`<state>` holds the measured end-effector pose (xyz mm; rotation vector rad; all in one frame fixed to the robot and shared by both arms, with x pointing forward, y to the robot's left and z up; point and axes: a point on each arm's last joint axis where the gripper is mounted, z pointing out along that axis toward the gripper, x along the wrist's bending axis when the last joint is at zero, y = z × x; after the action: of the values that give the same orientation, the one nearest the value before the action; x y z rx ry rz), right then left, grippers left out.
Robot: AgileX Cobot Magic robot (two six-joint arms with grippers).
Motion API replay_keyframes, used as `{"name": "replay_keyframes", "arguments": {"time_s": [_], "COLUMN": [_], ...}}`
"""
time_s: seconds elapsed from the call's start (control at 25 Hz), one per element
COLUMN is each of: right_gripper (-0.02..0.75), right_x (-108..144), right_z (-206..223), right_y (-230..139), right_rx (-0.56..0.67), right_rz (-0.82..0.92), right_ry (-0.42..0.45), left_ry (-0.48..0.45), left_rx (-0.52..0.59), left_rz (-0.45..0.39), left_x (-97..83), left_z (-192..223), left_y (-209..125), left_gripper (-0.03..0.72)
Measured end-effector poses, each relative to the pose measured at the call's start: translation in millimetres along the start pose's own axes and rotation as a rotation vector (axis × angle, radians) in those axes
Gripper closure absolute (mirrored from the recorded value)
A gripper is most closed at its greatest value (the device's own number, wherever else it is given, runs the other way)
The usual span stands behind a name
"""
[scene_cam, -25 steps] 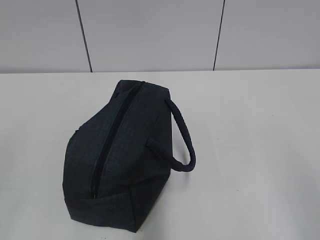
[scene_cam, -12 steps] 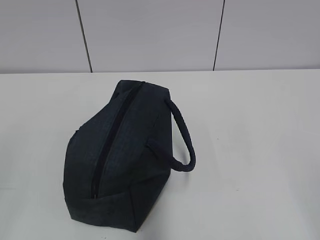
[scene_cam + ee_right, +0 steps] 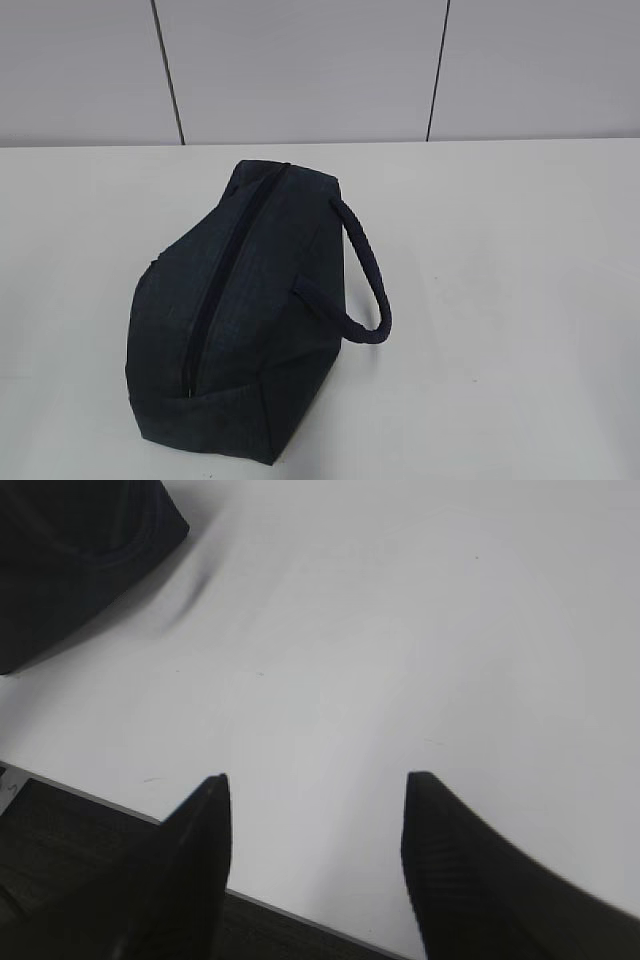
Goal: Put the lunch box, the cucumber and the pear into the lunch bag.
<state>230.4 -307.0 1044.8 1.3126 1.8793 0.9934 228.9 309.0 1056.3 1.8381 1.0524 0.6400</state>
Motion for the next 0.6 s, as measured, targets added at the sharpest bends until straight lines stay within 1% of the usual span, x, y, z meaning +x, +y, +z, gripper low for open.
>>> {"name": "replay_keyframes", "arguments": {"time_s": [0.6], "right_gripper": [0.314], "right_x": [0.2], "right_z": [0.0], "right_y": [-0.2], "right_rx": [0.002], "right_rz": [0.003], "right_ry": [0.002], "left_ry": [0.007], "left_rx": [0.000], "left_rz": [-0.005], "left_x": [-0.3], "left_z": [0.0], "left_y": [0.0], "left_gripper": [0.346]}}
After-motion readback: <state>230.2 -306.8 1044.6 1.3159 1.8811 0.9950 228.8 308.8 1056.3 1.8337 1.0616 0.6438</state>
